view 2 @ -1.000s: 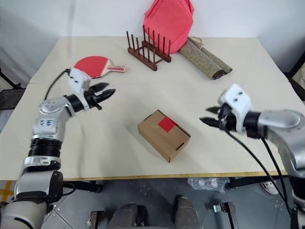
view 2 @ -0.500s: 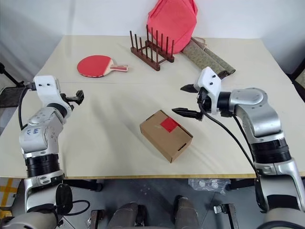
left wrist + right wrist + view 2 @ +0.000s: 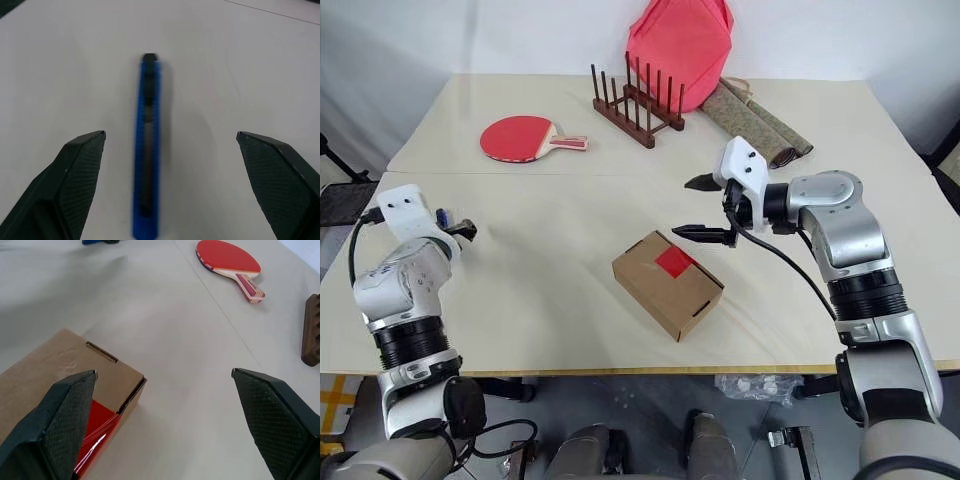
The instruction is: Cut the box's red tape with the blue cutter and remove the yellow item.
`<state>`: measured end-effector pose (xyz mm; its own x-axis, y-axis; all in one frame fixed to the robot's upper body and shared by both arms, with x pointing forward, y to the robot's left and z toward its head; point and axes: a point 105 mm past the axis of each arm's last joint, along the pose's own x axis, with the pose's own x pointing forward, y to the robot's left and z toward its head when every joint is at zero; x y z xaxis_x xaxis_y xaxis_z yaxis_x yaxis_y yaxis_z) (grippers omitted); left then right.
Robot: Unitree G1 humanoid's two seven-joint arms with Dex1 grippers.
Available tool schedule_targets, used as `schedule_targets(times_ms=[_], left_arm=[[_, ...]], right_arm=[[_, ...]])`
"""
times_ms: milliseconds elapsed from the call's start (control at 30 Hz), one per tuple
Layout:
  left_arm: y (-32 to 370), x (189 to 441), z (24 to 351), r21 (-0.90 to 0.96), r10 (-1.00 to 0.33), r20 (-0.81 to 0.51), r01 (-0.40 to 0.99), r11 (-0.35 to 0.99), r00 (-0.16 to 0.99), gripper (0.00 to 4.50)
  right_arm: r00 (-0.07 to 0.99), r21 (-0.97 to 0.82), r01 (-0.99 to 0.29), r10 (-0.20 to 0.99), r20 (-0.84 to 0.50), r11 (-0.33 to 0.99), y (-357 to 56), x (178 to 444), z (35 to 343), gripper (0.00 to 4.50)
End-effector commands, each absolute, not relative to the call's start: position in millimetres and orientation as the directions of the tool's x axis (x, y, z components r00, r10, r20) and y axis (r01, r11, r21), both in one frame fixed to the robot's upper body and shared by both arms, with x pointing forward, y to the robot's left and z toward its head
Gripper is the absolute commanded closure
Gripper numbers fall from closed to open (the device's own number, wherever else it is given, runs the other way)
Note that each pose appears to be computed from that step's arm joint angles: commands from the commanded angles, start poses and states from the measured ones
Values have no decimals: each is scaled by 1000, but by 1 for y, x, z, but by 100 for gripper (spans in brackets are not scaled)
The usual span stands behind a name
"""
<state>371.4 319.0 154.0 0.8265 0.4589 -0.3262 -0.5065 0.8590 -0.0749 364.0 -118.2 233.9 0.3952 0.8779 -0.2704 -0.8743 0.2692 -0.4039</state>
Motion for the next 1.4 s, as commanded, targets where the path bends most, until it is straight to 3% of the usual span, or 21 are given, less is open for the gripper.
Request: schedule_targets(times_ms=[33,267,467,600,700,800,867,1033,1300,1400], left_arm=[[331,365,159,-79,493,-308,-538,839,814,5],[331,364,129,-110,434,-428,-522,846,793,5],[336,364,122,-70,423,-474,-512,856,772,150],[344,357,114,-51,451,-516,-551,833,728,150],[346,352,110,-47,455,-542,-566,823,706,207],[346,349,106,-13,460,-561,-563,826,688,292],[347,347,105,-3,464,-569,-566,825,679,292],[347,345,104,0,467,-572,-570,822,674,407],[348,338,106,22,473,-566,-561,828,676,407],[341,339,112,20,421,-558,-496,868,715,407]], right_arm=[[409,-439,-855,880,-243,276,-123,362,244,0],[392,-435,-861,889,-238,263,-120,361,246,0],[391,-437,-861,889,-240,261,-119,363,246,0],[391,-440,-860,888,-240,260,-120,363,247,0],[393,-442,-858,887,-242,260,-120,364,247,0],[395,-444,-857,886,-241,261,-120,365,248,0],[396,-445,-856,886,-241,262,-120,366,248,0],[396,-447,-855,887,-237,263,-119,367,250,0],[399,-450,-853,886,-237,264,-119,366,250,0],[401,-453,-851,885,-236,265,-120,366,251,0]])
